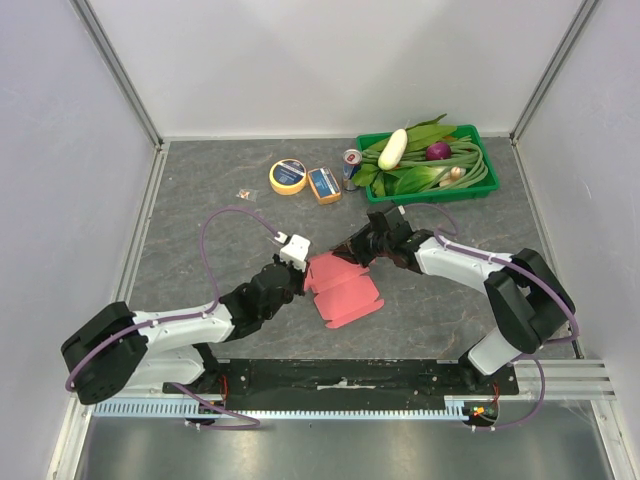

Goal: Fold the paper box

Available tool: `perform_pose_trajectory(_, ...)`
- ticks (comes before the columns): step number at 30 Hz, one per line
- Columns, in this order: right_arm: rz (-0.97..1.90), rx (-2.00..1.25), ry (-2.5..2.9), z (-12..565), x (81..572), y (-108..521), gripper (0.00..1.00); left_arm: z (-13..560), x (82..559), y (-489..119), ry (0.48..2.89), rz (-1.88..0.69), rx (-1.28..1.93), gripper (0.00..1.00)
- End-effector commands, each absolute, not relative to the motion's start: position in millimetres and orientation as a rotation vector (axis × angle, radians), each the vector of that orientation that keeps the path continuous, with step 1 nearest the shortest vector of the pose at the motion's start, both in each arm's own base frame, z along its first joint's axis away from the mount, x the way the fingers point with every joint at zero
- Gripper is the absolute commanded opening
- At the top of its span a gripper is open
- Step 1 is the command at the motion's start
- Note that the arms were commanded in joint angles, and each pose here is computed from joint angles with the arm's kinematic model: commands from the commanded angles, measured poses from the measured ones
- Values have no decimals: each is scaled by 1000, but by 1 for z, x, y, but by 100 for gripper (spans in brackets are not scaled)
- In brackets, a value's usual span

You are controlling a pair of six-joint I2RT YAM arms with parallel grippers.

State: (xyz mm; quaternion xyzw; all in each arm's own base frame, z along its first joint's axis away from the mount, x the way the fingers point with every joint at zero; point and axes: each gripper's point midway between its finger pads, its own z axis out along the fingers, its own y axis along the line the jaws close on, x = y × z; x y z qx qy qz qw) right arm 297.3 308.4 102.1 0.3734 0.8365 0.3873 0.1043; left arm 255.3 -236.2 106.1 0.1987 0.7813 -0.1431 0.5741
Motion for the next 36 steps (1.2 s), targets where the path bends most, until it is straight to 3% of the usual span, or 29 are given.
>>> perform_pose_trajectory(1, 1149, 1142, 2457, 95, 296, 306, 17, 118, 263, -234, 1779, -313, 404, 8)
perform_pose_trajectory(4, 1150, 1142, 2452, 93, 295, 304, 16, 114, 261, -232, 1817, -322, 365, 19)
perform_pose_trajectory(5, 1149, 1142, 2454, 92, 294, 304, 13, 115, 260, -233, 1823, -338, 352, 29)
perform_pose_trajectory(8, 1175, 1128, 2452, 89, 292, 305, 10, 116, 247, -236, 1853, -445, 319, 44)
perform_pose_trajectory(11, 1201, 1109, 2454, 85, 287, 304, 5, 124, 232, -237, 1868, -575, 260, 54)
perform_pose_trajectory(19, 1278, 956, 2403, 86, 277, 298, 0, 135, 212, -216, 1941, -651, 134, 61)
perform_pose_trajectory(28, 1564, 635, 2102, 134, 289, 307, 0, 108, 214, -199, 2066, -671, -14, 63)
perform_pose_trajectory(36, 1654, 554, 2032, 140, 301, 318, 0, 127, 232, -202, 1996, -829, 26, 66)
